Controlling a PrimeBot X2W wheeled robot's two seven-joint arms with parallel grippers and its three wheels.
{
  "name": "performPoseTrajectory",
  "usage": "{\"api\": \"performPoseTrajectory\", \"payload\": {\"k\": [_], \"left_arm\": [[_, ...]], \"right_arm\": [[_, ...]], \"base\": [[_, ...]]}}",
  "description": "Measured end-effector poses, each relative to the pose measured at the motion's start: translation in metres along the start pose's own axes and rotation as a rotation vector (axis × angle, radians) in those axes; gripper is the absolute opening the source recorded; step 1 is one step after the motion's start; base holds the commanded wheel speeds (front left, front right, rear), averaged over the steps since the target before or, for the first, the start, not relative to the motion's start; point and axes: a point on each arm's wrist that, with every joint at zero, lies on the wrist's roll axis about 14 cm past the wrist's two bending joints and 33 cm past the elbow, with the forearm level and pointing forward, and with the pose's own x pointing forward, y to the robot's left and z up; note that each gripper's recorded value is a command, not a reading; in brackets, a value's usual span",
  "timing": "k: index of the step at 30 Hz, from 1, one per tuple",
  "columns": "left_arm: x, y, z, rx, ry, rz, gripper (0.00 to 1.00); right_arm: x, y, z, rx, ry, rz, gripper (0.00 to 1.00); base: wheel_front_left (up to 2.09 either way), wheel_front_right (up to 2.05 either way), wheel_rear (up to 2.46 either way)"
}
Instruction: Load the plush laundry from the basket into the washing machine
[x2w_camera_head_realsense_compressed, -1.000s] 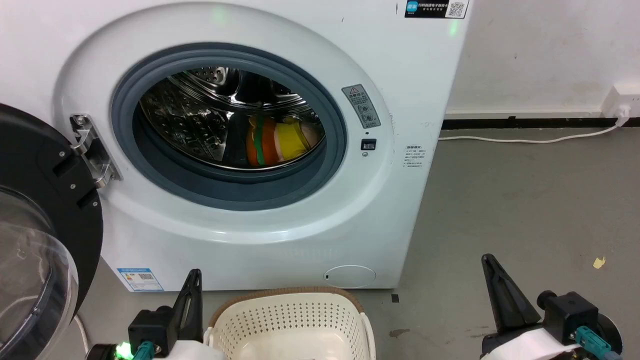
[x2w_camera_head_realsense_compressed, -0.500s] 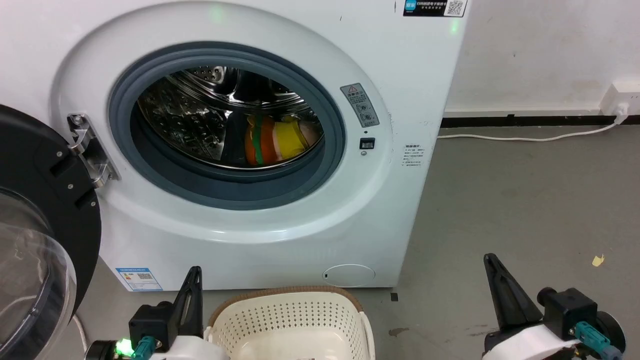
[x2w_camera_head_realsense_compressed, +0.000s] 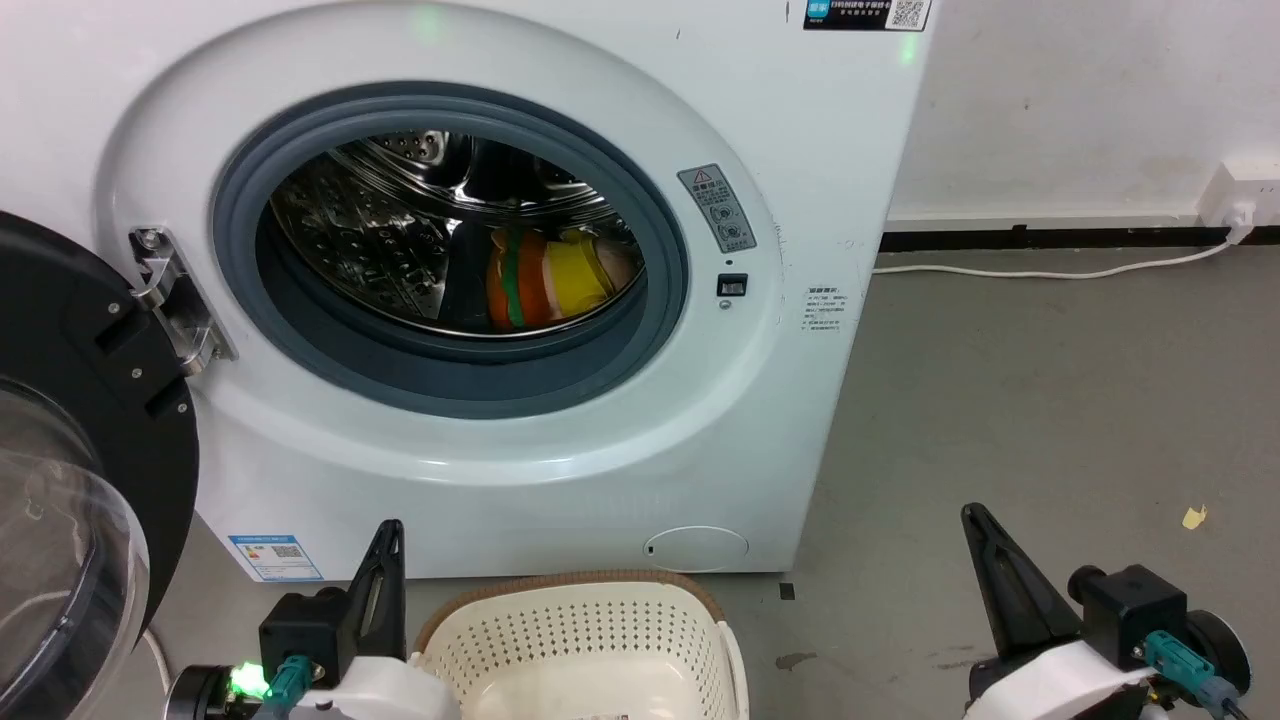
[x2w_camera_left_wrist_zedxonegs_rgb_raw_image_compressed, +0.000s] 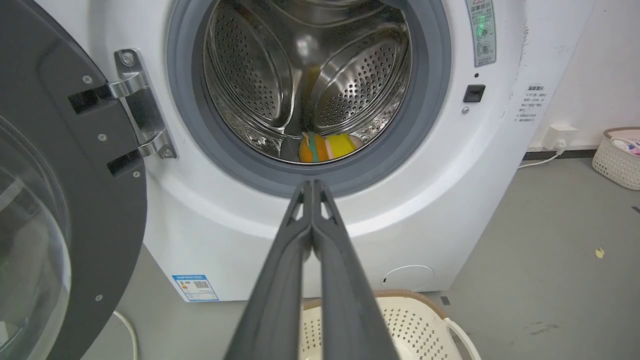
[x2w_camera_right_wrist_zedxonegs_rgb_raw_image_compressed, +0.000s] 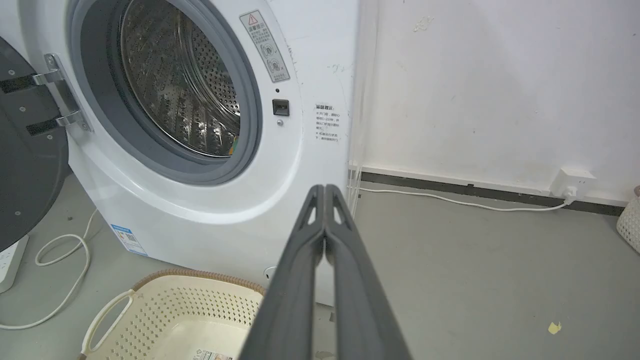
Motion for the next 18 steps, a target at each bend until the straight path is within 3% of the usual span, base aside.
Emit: {"api": "performPoseTrajectory", "payload": {"k": [18], "left_arm": [[0.0031,0.0016,-0.0015,0.016,0.027,0.0,0.0]], "right_arm": [[0.0003,-0.0067,-0.0048,-0.026,0.039,-0.018,0.0]], "base": [[0.0,0.0,0.0]]}}
